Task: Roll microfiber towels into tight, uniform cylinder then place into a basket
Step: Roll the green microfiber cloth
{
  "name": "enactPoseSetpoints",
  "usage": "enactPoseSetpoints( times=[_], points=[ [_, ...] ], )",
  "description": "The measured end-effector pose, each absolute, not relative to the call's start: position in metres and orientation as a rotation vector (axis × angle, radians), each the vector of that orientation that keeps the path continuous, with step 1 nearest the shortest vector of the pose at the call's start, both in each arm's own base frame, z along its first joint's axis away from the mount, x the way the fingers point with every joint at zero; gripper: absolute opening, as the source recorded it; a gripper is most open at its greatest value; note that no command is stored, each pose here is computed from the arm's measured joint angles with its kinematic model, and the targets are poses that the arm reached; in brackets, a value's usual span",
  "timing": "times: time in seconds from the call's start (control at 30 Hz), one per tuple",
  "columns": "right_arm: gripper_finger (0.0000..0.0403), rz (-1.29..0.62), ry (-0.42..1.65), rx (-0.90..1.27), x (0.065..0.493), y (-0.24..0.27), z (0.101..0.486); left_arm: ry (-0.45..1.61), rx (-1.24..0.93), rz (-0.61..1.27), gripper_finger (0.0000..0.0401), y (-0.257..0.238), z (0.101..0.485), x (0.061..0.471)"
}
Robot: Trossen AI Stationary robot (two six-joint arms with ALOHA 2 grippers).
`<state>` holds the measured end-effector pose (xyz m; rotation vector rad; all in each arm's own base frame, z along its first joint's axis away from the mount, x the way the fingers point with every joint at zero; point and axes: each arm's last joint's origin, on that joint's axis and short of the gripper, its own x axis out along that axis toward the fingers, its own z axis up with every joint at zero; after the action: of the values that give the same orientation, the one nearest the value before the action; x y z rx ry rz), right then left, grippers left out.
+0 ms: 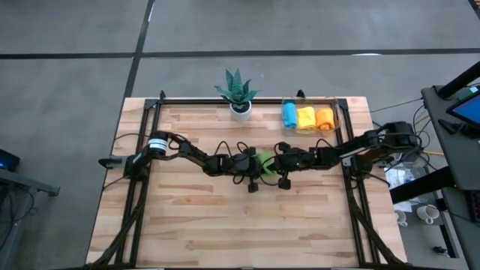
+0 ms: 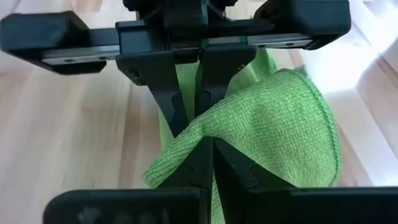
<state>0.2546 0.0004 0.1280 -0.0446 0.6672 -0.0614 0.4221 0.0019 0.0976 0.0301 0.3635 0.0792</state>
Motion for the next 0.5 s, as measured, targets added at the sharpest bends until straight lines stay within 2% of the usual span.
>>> enactPoseSetpoints(
  times=[0.2, 0.5],
  points=[
    [0.0009, -0.058, 0.663, -0.056, 0.258, 0.000, 0.128, 0.385, 0.031, 0.079, 0.0013, 0.002, 0.100, 0.421],
    [0.0009, -0.062, 0.629, -0.071, 0.265, -0.001, 0.136, 0.446, 0.025, 0.073, 0.0134, 0.001, 0.121, 0.414]
  ],
)
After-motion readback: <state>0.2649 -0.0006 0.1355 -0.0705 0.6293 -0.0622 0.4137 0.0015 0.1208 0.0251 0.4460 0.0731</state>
